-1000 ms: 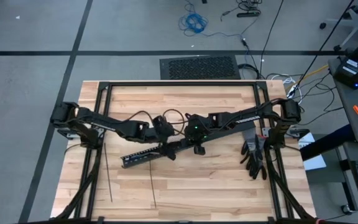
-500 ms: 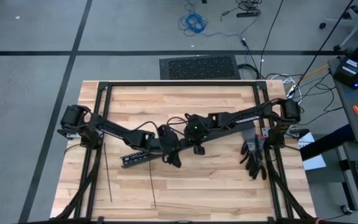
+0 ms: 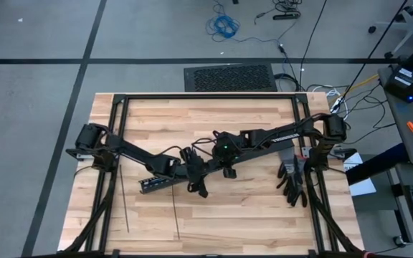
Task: Ziptie cables
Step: Close the black cable duct with the cable duct cover
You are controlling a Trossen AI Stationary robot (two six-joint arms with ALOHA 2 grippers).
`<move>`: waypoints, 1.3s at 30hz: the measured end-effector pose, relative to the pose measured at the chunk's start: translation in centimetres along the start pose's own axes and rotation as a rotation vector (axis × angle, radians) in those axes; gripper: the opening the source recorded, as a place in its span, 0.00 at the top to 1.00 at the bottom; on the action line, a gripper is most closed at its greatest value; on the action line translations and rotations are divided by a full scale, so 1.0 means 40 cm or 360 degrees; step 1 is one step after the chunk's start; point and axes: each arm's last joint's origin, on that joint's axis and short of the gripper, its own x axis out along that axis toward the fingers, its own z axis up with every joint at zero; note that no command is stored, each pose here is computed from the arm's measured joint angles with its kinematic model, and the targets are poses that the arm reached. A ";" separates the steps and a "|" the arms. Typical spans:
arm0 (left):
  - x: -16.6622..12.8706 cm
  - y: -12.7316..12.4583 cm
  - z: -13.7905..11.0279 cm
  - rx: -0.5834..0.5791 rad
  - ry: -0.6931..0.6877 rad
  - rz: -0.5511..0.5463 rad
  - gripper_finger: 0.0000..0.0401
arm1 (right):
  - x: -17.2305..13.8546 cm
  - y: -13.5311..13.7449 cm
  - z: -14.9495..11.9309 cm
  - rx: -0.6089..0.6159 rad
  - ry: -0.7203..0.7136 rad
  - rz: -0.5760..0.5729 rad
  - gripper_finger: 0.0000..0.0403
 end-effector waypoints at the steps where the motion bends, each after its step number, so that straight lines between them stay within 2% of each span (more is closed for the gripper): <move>1: 0.005 -0.002 -0.002 -0.0003 -0.0005 -0.0001 0.14 | 0.000 0.000 0.000 0.0000 0.0001 0.0000 1.00; 7: 0.022 -0.004 -0.008 -0.0006 -0.0002 0.0015 0.15 | 0.000 0.000 0.000 0.0000 0.0001 0.0001 1.00; 16: 0.023 0.000 -0.009 -0.0002 0.0002 0.0042 0.37 | 0.000 0.000 0.001 0.0005 -0.0006 0.0000 1.00; 20: 0.023 0.000 -0.009 -0.0002 0.0000 0.0043 0.43 | 0.000 0.000 0.002 0.0009 -0.0016 -0.0001 1.00; 39: 0.023 0.000 -0.008 -0.0005 -0.0008 0.0048 0.45 | 0.026 0.002 0.018 0.0009 -0.0153 0.0037 1.00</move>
